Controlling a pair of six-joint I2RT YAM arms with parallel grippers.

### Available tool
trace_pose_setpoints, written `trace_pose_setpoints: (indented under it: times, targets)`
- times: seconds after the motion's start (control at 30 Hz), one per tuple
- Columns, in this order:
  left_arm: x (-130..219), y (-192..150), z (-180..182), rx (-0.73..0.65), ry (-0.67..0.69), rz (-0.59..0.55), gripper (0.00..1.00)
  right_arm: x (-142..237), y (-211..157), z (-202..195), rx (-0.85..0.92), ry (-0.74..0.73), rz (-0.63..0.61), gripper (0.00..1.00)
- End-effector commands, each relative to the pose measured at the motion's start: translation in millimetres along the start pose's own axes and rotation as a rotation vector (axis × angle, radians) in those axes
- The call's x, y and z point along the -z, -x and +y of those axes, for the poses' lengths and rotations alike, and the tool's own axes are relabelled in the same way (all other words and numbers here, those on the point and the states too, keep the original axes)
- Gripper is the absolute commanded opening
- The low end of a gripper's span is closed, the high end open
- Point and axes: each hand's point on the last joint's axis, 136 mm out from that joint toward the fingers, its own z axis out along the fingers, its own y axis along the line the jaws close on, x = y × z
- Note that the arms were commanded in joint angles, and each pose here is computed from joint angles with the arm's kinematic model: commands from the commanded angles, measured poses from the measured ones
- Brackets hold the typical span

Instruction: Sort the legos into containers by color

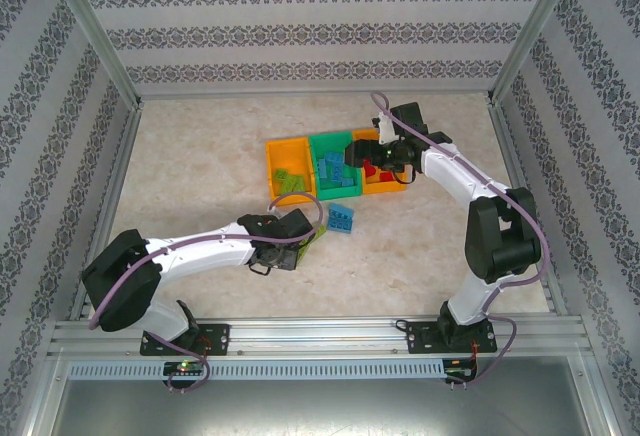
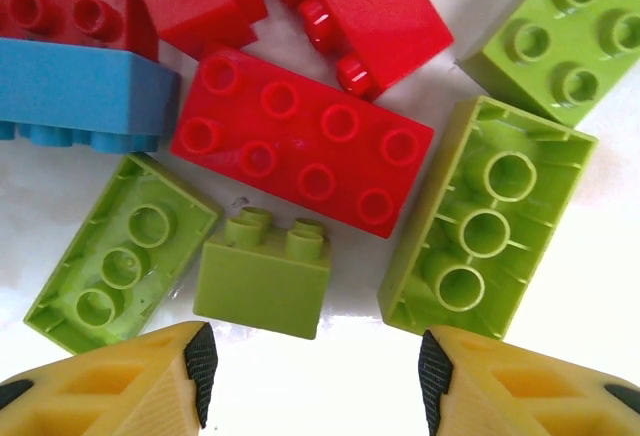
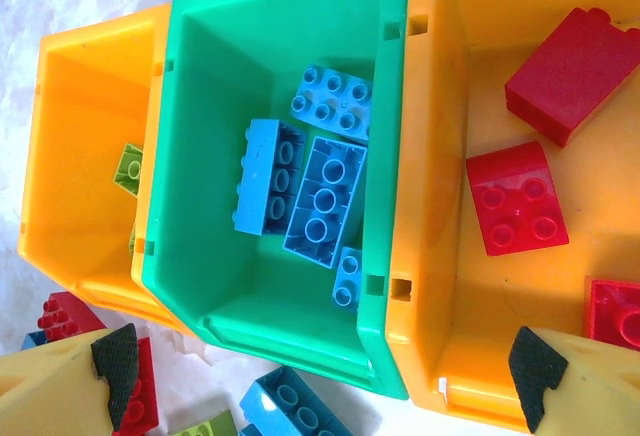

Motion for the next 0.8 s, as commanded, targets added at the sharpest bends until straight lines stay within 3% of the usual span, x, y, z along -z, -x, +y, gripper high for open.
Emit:
trace_pose_setpoints:
  times: [0.0,0.1,0.2,0.77]
  targets:
    - [5,-4,14,0.026,0.068,-0.01,0.62,6,0,1,-0.018,0.012,-0.012,0.98]
    - [6,-4,22,0.013,0.109,-0.013,0.7,6,0,0,-0.019,0.012,-0.012,0.98]
    - [6,-3,23,-0.003,0.117,-0.018,0.72,6,1,0,-0.021,0.013,-0.012,0.98]
    - [-9,9,19,-0.074,0.091,-0.048,0.64,6,-1,0,-0.03,0.01,-0.004,0.98]
